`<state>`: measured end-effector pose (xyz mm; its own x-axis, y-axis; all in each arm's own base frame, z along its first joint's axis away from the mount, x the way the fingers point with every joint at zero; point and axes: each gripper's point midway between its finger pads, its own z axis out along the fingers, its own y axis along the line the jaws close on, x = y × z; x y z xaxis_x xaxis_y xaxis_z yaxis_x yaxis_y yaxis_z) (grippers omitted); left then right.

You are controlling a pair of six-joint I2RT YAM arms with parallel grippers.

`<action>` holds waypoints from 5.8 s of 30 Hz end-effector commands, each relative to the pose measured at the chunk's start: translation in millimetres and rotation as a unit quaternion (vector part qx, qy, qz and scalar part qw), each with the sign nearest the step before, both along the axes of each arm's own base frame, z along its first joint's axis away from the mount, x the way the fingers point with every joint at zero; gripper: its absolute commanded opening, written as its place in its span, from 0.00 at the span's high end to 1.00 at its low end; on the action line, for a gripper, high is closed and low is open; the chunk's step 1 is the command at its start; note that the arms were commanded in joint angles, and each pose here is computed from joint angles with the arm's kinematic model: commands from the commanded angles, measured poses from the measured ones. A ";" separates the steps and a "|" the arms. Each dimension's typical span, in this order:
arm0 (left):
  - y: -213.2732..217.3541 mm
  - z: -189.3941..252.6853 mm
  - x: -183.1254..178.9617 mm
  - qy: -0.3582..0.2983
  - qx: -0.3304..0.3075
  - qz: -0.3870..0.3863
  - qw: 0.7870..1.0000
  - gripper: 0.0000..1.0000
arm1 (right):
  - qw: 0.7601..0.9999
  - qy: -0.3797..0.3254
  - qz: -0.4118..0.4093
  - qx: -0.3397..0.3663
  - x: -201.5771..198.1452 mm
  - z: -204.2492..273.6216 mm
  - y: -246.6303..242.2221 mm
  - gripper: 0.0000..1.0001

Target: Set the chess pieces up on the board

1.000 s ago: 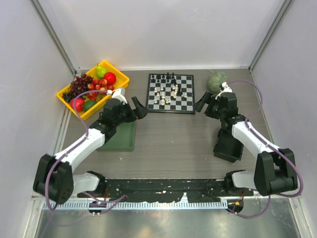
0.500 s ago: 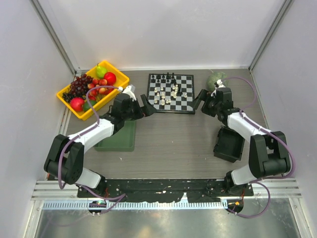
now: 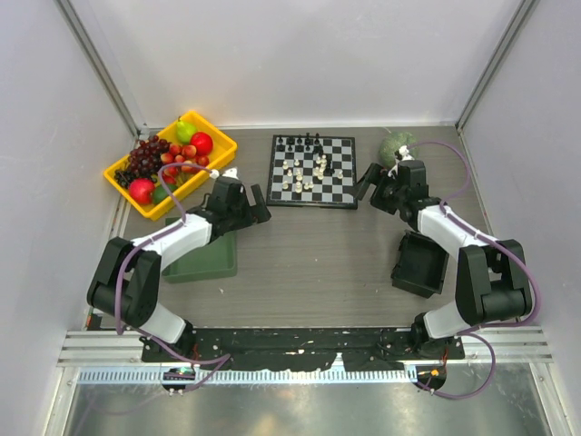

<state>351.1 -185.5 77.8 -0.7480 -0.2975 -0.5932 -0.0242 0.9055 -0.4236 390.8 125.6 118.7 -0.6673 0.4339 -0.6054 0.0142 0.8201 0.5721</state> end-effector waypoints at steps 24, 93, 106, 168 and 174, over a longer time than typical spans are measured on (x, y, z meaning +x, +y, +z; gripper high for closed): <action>-5.2 58.5 147.1 -0.095 -0.108 -0.014 0.989 0.14 | 0.998 0.002 -0.045 0.032 99.4 -21.2 -8.3 0.39; -44.2 -95.2 -147.7 0.167 -0.073 -0.134 0.974 0.84 | 0.995 0.084 0.056 -0.011 -169.1 -105.0 57.2 0.66; -19.5 -113.9 -213.9 0.193 -0.049 -0.124 0.972 0.85 | 0.990 0.092 0.105 0.000 -214.0 -101.6 58.8 0.66; 133.6 113.8 -123.2 -0.092 0.265 0.022 0.960 0.00 | 0.964 0.009 0.205 -0.172 -80.8 -10.2 104.0 0.53; 104.7 105.6 -109.1 -0.113 0.177 0.038 0.977 0.00 | 0.967 0.027 0.193 -0.165 -85.4 -11.0 102.2 0.55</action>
<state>227.1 -63.4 175.3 -0.6300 0.0249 -0.7762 -0.0151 0.9989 0.0443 300.3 224.7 88.5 -0.7938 -0.1028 -0.5994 -0.3130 0.9141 0.2578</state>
